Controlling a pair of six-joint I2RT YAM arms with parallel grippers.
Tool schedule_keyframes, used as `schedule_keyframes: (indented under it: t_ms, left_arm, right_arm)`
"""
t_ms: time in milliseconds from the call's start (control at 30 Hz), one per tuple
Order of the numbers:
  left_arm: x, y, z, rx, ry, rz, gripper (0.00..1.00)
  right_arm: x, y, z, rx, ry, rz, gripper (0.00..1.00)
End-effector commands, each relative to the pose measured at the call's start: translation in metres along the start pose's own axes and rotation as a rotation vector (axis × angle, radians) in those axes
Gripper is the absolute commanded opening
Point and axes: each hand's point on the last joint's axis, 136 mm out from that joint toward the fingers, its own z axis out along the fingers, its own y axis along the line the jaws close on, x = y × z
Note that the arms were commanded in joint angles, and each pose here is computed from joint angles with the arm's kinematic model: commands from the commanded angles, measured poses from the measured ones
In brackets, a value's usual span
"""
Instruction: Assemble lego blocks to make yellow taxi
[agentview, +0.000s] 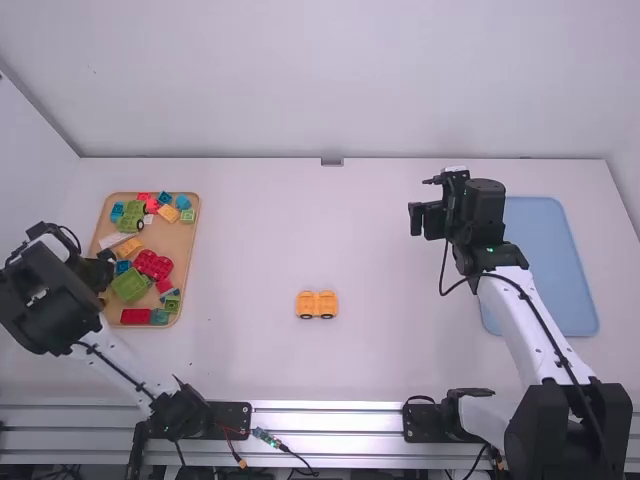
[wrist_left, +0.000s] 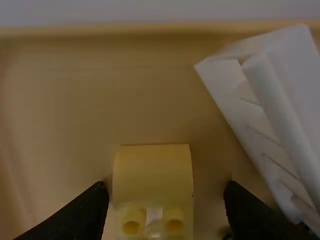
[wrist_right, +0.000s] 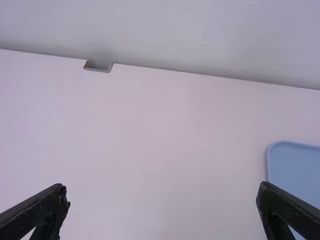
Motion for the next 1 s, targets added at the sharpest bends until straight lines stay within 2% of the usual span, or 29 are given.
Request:
schedule_keyframes:
  t_ms: [0, 300, 367, 467, 667, 733, 900, 967]
  left_arm:
    - [0.017, 0.01, 0.016, -0.04, 0.046, 0.028, 0.57]
    - [0.013, 0.007, 0.006, -0.048, 0.055, 0.001, 0.38]
    - [0.012, 0.002, 0.0, -0.033, 0.064, 0.002, 0.28]
    - [0.01, -0.002, -0.005, -0.024, 0.07, 0.0, 0.2]
    - [0.006, -0.003, -0.008, -0.027, 0.055, 0.0, 0.18]
    - [0.006, -0.002, -0.008, -0.028, 0.059, -0.01, 0.12]
    - [0.009, -0.003, -0.018, -0.05, 0.073, -0.051, 0.11]
    - [0.005, 0.003, -0.027, -0.094, 0.063, -0.101, 0.05]
  right_arm:
    - [-0.009, 0.001, -0.002, -0.002, -0.02, -0.003, 0.99]
    - [-0.009, 0.0, -0.002, -0.001, -0.019, -0.003, 0.99]
    - [-0.009, 0.0, -0.002, -0.001, -0.019, -0.003, 0.99]
    - [-0.009, 0.0, -0.002, -0.001, -0.019, -0.003, 0.99]
    - [-0.009, 0.0, -0.002, -0.001, -0.019, -0.003, 0.99]
    - [-0.009, 0.0, -0.002, -0.001, -0.019, -0.003, 0.99]
    - [-0.009, 0.0, -0.002, 0.0, -0.021, -0.003, 0.99]
    - [-0.01, 0.0, -0.002, -0.001, -0.023, -0.004, 0.99]
